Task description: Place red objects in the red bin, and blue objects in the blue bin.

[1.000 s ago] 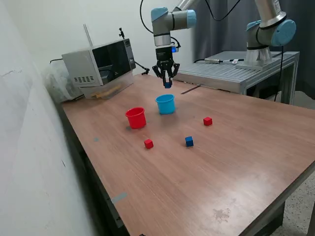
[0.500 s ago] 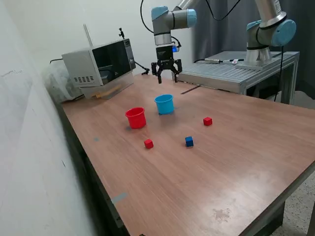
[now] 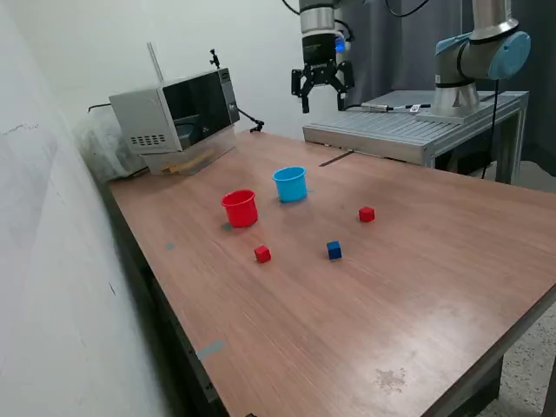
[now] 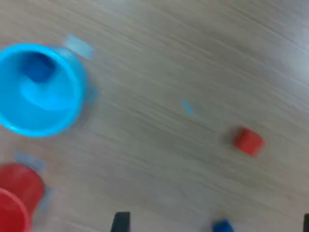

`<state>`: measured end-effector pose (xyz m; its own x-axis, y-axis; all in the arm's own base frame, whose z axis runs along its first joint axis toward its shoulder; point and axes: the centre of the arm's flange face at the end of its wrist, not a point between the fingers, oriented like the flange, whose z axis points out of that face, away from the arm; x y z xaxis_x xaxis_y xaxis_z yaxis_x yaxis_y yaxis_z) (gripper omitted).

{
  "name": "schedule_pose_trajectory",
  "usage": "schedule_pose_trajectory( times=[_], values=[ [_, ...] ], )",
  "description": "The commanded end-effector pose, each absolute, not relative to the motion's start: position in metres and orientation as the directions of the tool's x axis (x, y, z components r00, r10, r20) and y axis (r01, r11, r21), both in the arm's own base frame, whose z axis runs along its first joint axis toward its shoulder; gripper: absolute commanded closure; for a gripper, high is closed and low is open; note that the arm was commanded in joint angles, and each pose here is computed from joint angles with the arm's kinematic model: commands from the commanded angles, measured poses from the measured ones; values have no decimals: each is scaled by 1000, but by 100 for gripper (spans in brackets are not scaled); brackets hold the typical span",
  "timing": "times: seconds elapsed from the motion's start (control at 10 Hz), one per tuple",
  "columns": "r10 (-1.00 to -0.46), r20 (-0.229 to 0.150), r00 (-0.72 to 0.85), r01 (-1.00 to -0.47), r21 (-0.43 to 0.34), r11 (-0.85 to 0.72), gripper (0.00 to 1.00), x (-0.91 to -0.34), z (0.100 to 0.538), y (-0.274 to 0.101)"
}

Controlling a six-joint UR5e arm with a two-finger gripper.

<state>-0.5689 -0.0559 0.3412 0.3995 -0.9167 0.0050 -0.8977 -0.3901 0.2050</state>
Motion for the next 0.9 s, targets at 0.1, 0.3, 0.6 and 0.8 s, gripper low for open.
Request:
schedule_pose_trajectory(
  times=[0.1,0.3,0.6,0.8],
  values=[
    [-993,48,110,-956,280,-93,0,-595,395,-140],
    [-993,25,-119,-953,277,121,0,-638,381,-172],
    [-969,45,-244,-939,239,248,0,-711,319,-186],
    [-964,31,-265,-947,180,267,0,-728,260,-199]
  ],
)
